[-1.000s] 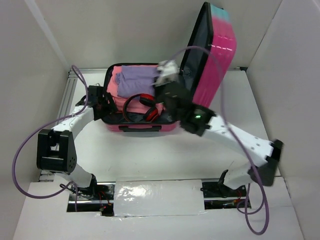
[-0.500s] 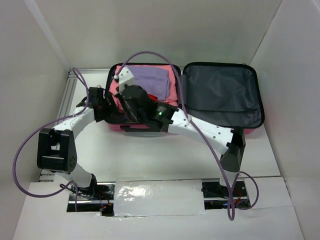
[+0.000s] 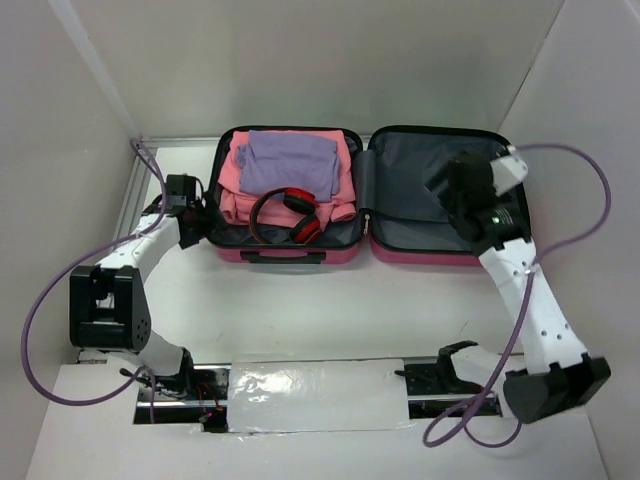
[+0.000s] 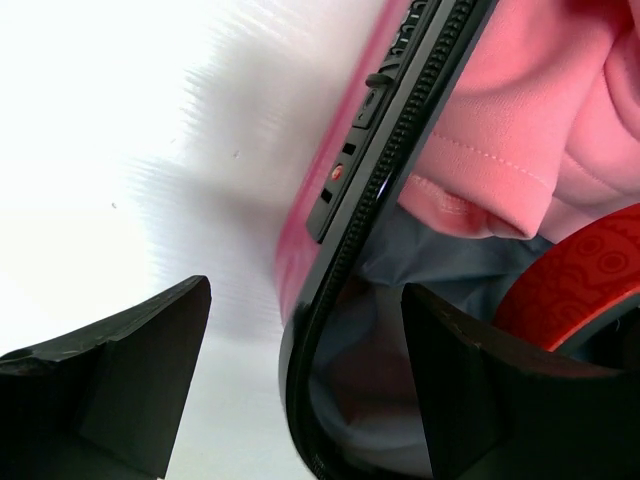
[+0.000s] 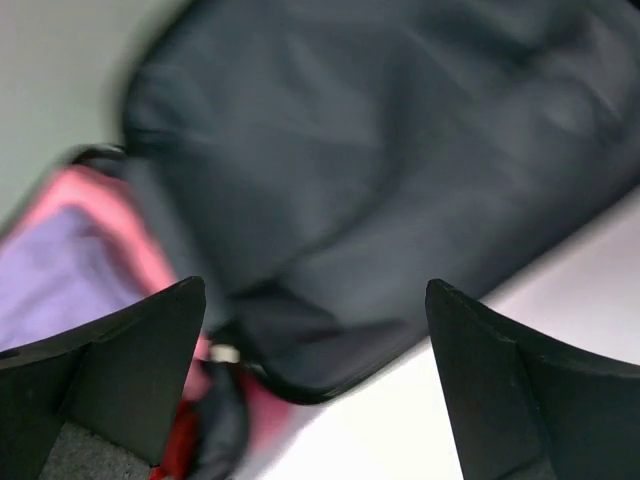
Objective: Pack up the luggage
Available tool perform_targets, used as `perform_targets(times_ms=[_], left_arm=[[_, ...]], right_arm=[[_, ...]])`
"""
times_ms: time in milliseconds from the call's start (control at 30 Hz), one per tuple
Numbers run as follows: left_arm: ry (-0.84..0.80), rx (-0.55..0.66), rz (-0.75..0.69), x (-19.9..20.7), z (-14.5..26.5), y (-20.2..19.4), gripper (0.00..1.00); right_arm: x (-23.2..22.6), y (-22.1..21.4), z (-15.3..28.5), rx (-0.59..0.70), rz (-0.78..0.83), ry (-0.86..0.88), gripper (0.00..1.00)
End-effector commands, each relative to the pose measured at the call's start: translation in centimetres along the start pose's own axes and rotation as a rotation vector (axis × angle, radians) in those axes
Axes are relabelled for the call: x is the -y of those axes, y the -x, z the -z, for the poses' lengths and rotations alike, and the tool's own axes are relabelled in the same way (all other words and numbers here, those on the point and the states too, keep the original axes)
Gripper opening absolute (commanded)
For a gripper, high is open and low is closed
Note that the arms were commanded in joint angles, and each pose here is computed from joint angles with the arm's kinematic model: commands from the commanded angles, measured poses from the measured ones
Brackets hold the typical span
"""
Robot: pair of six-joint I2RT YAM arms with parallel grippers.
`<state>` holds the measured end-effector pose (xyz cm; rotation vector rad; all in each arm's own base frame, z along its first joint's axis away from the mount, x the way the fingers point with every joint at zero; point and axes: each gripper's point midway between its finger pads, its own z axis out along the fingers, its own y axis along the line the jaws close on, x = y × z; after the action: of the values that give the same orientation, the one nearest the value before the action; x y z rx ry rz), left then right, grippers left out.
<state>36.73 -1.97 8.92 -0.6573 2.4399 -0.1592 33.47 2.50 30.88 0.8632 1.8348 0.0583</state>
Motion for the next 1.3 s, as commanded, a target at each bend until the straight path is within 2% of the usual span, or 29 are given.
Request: perform_targets(times_ms=[0, 33, 133, 200, 333, 500, 633, 667, 733, 800, 900, 967, 1033, 1067, 1133, 1200, 1233, 1267], left_arm=[[-0.02, 0.072, -0.012, 0.6, 1.9, 2.2, 0.89], [-0.02, 0.072, -0.013, 0.6, 1.9, 2.2, 0.89], [-0.038, 0.075, -0.003, 1.1, 2.1, 2.5, 0.89], [-0.054, 0.076, -0.003, 1.4, 2.1, 2.6, 0.89], [-0.053, 0.086, -0.005, 1.2, 2.4, 2.9, 0.91], [-0.04, 0.093, 0.003, 0.7, 2.4, 3.2, 0.91], [-0.035, 0.084, 0.011, 0.7, 1.8, 3.0, 0.91], [-0.031, 0.076, 0.011, 0.5, 1.6, 2.7, 0.91], [-0.031, 0.076, 0.011, 0.5, 1.6, 2.7, 0.91], [-0.031, 0.076, 0.011, 0.5, 1.6, 2.7, 0.91], [-0.018, 0.073, 0.011, 0.2, 1.4, 2.4, 0.91], [-0.011, 0.077, 0.02, 0.1, 1.4, 2.5, 0.91], [-0.011, 0.077, 0.02, 0.1, 1.4, 2.5, 0.91], [-0.011, 0.077, 0.02, 0.1, 1.4, 2.5, 0.91], [-0.006, 0.069, 0.02, 0.0, 1.2, 2.3, 0.91], [0.006, 0.066, 0.02, -0.3, 1.0, 2.1, 0.91], [0.006, 0.066, 0.02, -0.3, 1.0, 2.1, 0.91], [0.011, 0.058, 0.019, -0.4, 0.7, 1.9, 0.91]], right_arm=[[5.5, -3.1, -2.4, -0.145, -0.118, -0.098, 0.97], [6.4, -4.7, -3.1, -0.213, -0.138, -0.099, 0.98], [9.4, -6.2, -5.7, -0.272, -0.203, -0.158, 1.0], [10.5, -5.7, -7.1, -0.242, -0.252, -0.179, 1.0], [12.9, -6.5, -9.0, -0.279, -0.321, -0.221, 1.0], [16.1, -7.5, -10.5, -0.271, -0.326, -0.274, 1.0], [19.1, -8.0, -12.0, -0.294, -0.345, -0.336, 0.94], [19.4, -8.2, -12.2, -0.298, -0.342, -0.351, 0.88], [20.6, -9.0, -12.4, -0.312, -0.32, -0.388, 0.85], [21.4, -8.5, -12.8, -0.271, -0.319, -0.409, 0.81], [22.7, -9.1, -13.2, -0.276, -0.294, -0.445, 0.71], [23.3, -9.7, -13.5, -0.288, -0.276, -0.471, 0.58], [24.0, -10.2, -13.4, -0.297, -0.259, -0.496, 0.34], [24.1, -10.5, -13.5, -0.307, -0.249, -0.5, 0.03], [24.2, -10.0, -13.6, -0.297, -0.231, -0.501, 0.0], [21.7, -6.2, -13.3, -0.196, -0.17, -0.448, 0.0], [21.5, -6.6, -13.1, -0.199, -0.145, -0.46, 0.0], [19.3, -3.8, -12.6, -0.118, -0.138, -0.413, 0.0]])
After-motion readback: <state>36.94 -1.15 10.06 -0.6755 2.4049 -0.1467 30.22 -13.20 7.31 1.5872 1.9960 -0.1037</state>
